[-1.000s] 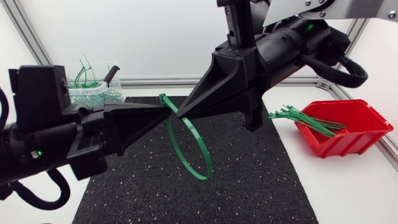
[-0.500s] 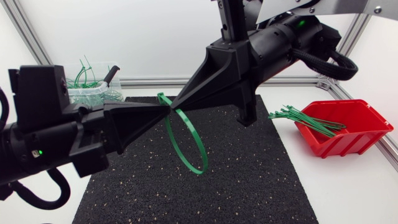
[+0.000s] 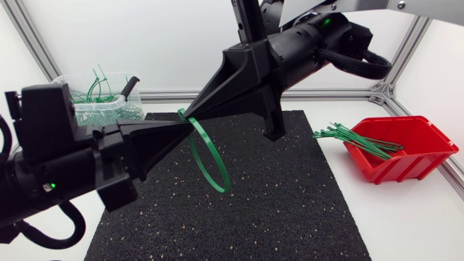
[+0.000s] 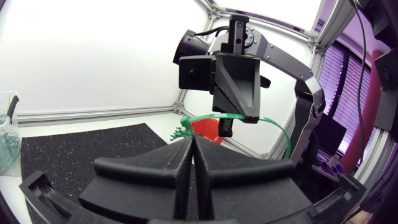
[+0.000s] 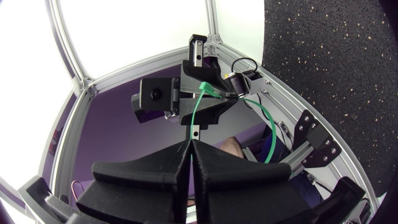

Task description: Take a green cable tie from the red box, thread the tail through the head to close it, then place it in the transparent bin on the left.

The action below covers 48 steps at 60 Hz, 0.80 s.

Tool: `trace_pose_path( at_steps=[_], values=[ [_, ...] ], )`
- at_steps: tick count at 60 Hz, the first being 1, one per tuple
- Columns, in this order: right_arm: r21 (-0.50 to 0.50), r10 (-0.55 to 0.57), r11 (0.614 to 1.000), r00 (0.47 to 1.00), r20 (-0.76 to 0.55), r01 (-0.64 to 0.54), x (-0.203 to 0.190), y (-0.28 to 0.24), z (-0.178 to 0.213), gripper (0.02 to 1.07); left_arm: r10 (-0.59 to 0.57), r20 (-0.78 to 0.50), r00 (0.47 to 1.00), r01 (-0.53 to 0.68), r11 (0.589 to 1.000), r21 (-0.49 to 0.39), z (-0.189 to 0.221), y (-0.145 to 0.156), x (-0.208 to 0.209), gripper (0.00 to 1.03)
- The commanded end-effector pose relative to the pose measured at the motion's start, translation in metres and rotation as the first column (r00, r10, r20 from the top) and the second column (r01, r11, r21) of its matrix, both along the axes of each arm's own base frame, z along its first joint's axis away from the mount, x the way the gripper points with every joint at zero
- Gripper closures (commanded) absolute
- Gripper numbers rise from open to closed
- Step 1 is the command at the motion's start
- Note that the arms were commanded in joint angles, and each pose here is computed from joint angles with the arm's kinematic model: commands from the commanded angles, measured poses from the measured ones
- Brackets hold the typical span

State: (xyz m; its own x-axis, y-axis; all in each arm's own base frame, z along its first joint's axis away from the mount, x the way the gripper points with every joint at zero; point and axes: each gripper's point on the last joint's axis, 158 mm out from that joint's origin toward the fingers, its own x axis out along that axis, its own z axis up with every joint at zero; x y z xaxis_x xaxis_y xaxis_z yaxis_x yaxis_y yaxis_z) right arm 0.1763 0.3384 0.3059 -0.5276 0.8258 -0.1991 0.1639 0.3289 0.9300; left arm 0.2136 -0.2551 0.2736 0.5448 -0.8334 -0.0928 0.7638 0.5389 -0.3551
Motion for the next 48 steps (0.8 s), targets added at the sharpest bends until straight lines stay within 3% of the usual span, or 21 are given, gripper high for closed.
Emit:
trace_pose_path(
  at_steps=[1,21,48],
  values=[
    [-0.038,0.005,0.999,1.000,-0.026,-0.006,0.004,0.006,-0.009,1.01,-0.018,0.034,0.999,0.019,1.000,-0.011,0.004,-0.001,-0.006,1.00],
    [-0.096,-0.029,0.995,0.998,-0.049,0.024,0.023,0.003,-0.032,1.01,-0.008,0.045,0.999,0.008,1.000,-0.018,0.007,0.001,-0.006,1.00],
    [-0.080,-0.025,0.997,1.000,-0.002,0.025,0.022,0.004,-0.018,1.01,-0.009,0.049,0.999,0.009,1.000,-0.007,0.004,0.001,-0.006,1.00]
  ],
)
